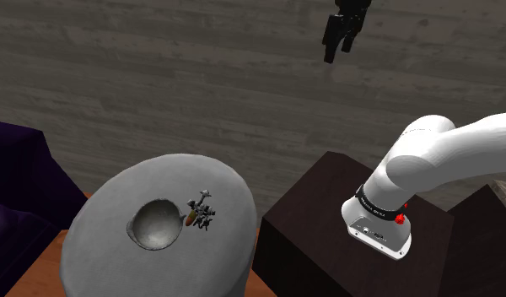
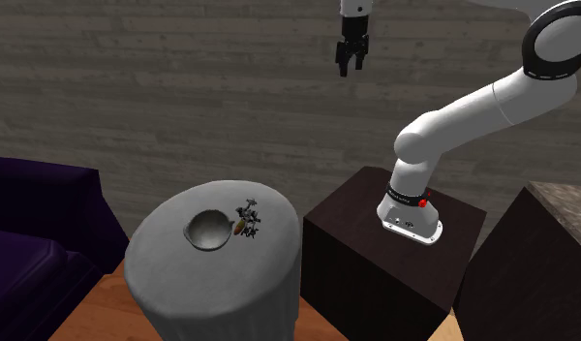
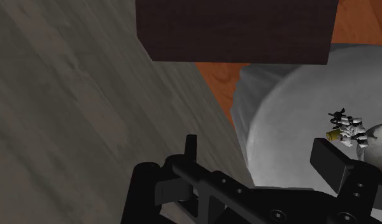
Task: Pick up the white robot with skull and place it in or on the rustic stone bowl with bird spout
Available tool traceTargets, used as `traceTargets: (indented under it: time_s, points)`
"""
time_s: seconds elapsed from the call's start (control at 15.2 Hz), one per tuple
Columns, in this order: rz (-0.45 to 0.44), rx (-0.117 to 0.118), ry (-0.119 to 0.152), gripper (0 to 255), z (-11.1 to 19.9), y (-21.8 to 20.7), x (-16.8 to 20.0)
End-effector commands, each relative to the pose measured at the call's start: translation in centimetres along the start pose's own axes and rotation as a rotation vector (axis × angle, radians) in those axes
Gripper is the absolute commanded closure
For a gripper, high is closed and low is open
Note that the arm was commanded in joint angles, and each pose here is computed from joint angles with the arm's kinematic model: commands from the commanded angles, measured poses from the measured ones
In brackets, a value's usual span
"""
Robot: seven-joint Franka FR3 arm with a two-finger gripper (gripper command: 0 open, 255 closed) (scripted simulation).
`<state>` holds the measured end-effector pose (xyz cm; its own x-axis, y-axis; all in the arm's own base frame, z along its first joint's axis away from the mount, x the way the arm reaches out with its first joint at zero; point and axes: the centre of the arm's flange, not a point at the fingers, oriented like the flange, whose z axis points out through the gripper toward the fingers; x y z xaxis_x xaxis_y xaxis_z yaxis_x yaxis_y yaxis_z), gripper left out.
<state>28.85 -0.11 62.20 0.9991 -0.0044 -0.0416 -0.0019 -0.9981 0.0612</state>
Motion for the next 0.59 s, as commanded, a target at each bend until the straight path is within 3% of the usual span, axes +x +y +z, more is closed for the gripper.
traceTargets:
  time_s: [0.0, 0.53]
  points:
    - [0.0, 0.0, 0.0, 0, 0.0, 0.0, 0.0]
    - [0.005, 0.003, 0.011, 0, 7.3, -7.0, 2.6]
